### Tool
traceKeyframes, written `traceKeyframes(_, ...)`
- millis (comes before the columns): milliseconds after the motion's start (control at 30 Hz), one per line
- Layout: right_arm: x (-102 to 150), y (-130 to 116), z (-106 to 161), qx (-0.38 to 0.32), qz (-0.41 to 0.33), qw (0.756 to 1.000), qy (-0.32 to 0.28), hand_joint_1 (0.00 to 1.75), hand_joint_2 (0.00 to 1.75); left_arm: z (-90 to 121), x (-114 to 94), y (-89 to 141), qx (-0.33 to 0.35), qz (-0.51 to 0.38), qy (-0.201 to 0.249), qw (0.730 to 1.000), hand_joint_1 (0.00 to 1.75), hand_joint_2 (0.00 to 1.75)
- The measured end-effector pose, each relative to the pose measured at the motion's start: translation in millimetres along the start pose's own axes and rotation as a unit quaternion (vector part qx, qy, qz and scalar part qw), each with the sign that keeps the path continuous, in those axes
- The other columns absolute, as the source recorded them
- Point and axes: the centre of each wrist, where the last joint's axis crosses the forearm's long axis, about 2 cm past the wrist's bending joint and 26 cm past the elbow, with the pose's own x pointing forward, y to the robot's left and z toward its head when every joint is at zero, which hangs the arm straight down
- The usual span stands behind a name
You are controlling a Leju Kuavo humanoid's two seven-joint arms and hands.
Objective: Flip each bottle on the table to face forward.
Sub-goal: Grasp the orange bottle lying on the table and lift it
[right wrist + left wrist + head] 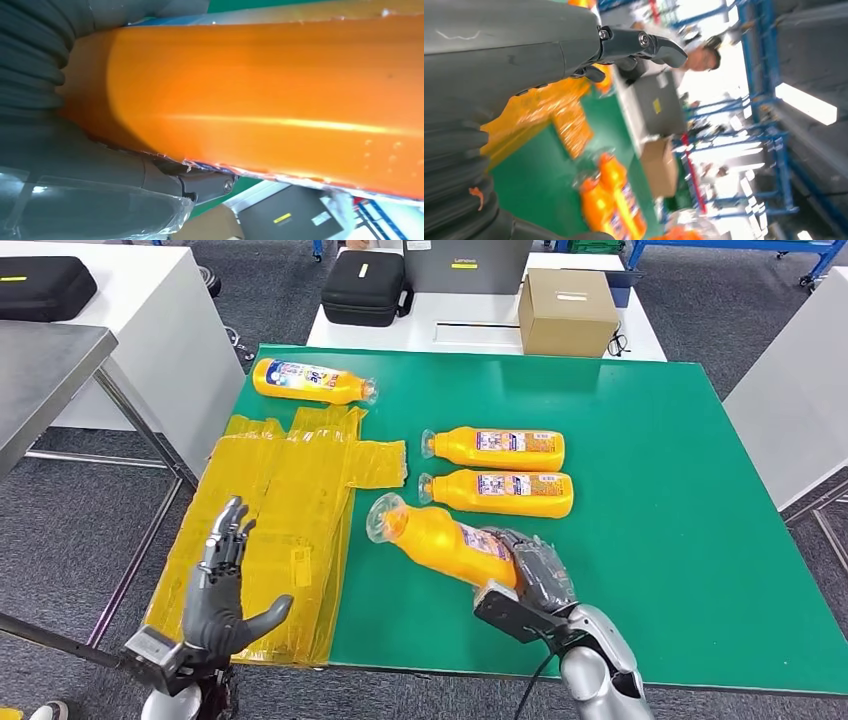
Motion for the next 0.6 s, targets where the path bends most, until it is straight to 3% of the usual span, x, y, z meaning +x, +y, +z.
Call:
traceKeyframes(167,13,4,-2,0.010,0.003,1.000,-0.021,1.75,1.75,-4,-10,-14,-0.056,0.031,0.035,0.997,0.00,1.75)
traceKeyframes(600,37,24,-7,0.051,0.001,0.997,-0.066,1.75,1.75,-5,-16,-37,-0.124,0.062,0.058,0.989,0.00,1.75)
